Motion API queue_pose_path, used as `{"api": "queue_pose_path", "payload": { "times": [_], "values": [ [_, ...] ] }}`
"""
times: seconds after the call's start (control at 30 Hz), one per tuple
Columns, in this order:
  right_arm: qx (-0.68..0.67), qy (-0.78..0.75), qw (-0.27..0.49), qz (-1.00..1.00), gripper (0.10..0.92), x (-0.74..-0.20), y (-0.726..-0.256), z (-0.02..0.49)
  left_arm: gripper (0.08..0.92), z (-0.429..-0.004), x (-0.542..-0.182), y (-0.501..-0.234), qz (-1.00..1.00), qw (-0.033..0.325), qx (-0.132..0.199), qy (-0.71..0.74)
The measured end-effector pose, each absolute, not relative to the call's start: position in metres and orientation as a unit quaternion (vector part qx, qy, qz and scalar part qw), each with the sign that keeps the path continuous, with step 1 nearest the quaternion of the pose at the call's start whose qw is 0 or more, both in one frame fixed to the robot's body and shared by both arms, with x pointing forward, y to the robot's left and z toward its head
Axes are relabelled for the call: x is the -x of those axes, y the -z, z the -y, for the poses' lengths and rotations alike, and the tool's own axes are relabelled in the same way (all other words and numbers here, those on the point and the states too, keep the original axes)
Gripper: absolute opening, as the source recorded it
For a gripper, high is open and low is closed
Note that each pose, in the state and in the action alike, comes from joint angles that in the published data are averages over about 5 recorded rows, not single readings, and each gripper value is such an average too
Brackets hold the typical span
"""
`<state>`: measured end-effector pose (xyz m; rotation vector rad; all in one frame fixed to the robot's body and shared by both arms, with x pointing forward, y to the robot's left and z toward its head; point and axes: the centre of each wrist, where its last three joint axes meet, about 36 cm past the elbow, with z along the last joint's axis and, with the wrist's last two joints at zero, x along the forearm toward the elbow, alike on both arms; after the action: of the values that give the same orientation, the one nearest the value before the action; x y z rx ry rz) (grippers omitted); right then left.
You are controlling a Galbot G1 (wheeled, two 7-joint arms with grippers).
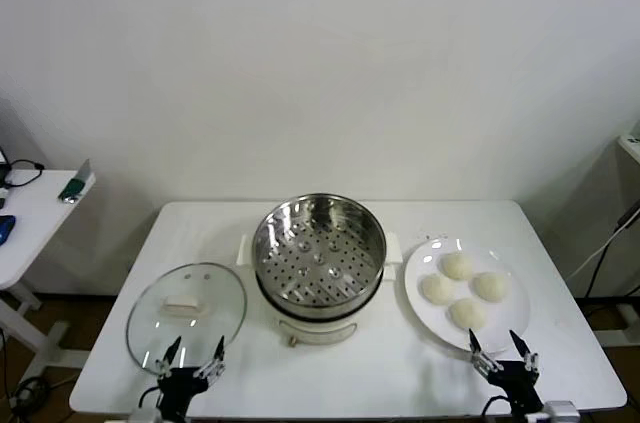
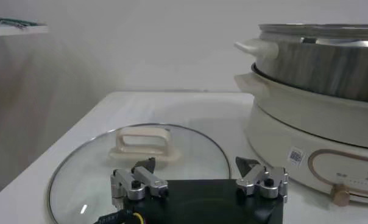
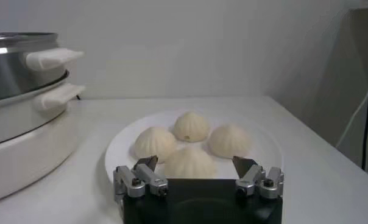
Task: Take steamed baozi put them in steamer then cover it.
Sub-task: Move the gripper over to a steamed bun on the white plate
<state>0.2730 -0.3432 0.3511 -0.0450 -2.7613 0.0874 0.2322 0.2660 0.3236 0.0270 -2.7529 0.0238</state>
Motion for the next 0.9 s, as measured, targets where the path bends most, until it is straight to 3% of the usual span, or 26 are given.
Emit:
{"api": "queue_pose_path", "payload": {
  "times": [0.37,0.9],
  "values": [
    [-0.074,-0.159,0.194,0.965,0.823,-0.380,-0.405,0.379,0.823,-0.265,-0.234,-0.326,0.982,0.189,-0.004,-0.008],
    [-0.382,-0.486,0.243,0.747,0.823,-0.540,-0.504,0.410,0.823,-0.266,-0.232,-0.327,0.982,0.188,-0.004,-0.007]
  ]
}}
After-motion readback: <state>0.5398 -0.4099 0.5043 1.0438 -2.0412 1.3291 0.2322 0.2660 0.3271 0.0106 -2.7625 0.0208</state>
